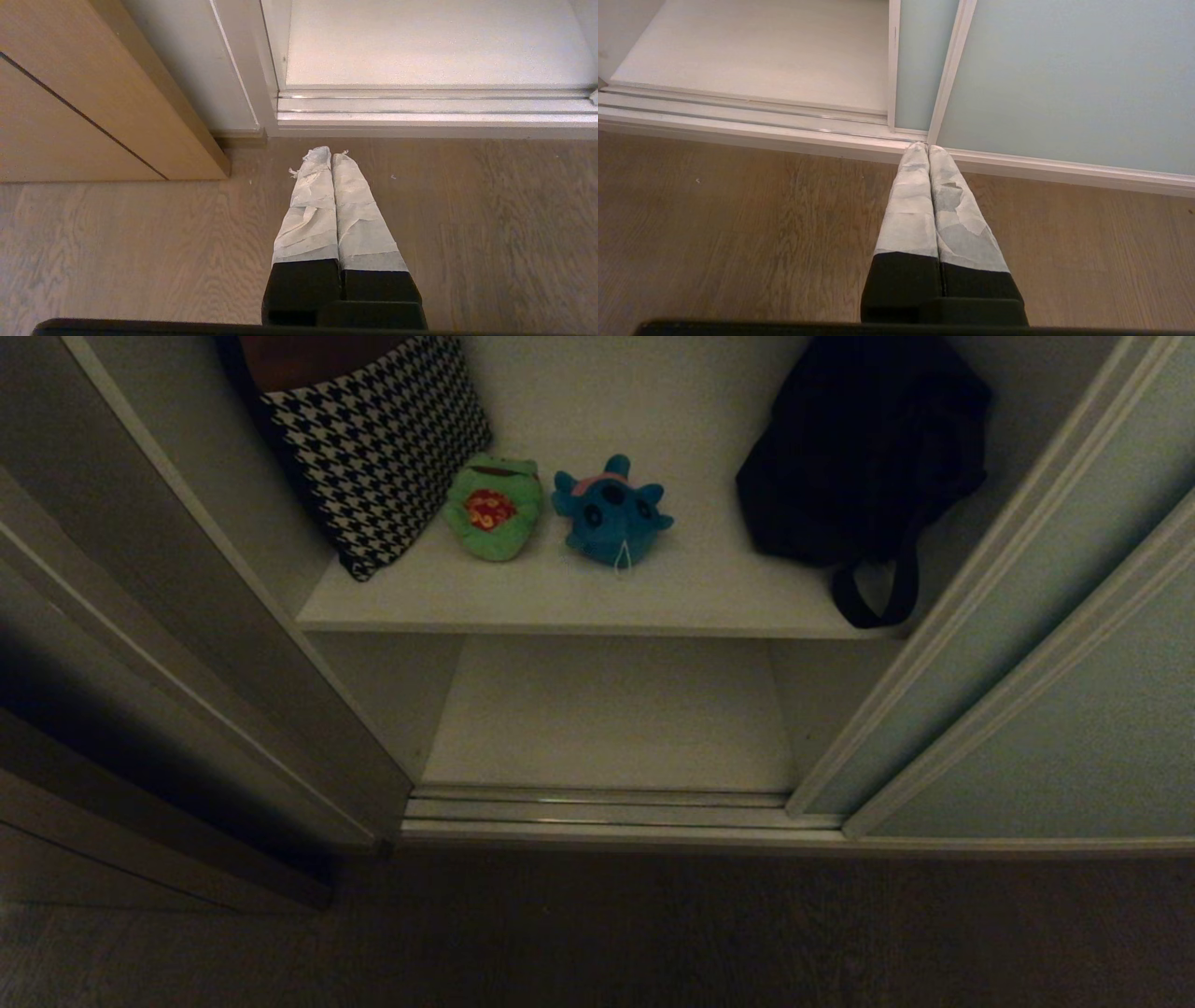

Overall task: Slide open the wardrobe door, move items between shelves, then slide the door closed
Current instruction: Close the door

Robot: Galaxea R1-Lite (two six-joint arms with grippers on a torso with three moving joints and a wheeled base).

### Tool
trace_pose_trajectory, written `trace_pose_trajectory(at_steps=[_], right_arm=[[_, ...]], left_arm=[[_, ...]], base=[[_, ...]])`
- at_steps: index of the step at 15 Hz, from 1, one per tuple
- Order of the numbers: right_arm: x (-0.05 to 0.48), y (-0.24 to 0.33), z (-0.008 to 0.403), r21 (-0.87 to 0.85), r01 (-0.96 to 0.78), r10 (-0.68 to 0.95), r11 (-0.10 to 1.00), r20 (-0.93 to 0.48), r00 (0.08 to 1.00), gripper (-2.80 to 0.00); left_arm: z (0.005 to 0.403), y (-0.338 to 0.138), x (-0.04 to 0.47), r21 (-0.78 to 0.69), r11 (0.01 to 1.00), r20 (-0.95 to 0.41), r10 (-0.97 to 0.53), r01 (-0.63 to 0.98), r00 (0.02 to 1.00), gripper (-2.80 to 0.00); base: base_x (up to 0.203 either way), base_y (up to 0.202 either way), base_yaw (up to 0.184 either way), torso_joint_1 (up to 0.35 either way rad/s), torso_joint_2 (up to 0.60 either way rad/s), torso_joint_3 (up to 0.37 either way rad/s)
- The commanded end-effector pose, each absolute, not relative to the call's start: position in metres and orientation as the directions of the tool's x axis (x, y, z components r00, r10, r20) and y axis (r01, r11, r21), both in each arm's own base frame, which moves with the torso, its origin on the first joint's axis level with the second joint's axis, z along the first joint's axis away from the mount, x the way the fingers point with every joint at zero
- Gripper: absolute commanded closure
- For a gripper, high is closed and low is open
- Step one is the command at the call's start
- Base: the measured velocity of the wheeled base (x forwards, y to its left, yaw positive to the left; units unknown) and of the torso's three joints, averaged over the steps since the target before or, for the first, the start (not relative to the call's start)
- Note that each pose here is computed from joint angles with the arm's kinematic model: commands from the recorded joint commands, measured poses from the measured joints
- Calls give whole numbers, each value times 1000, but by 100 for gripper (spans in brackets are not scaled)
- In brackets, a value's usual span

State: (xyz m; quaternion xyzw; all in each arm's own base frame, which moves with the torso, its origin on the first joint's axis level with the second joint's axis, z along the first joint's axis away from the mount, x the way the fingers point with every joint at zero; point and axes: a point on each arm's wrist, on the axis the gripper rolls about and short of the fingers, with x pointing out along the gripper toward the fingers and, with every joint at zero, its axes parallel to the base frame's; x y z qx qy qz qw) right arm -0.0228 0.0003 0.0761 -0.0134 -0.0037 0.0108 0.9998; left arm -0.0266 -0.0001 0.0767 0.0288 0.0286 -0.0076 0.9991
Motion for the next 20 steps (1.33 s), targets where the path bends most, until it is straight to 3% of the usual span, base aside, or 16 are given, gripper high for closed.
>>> trace_pose_trajectory(at_steps=[1,20], right_arm=[[-23,0,76,-28,-22,22,999,8,1000,0],[-23,0,77,-16,-11,11,1000,1,1000,0]], left_arm=[[77,0,-26,48,999,-59,-12,15,998,0],[77,0,-26,44,999,-58,-14,16,998,0]], base=[[0,0,0,0,0,0],[0,0,0,0,0,0]])
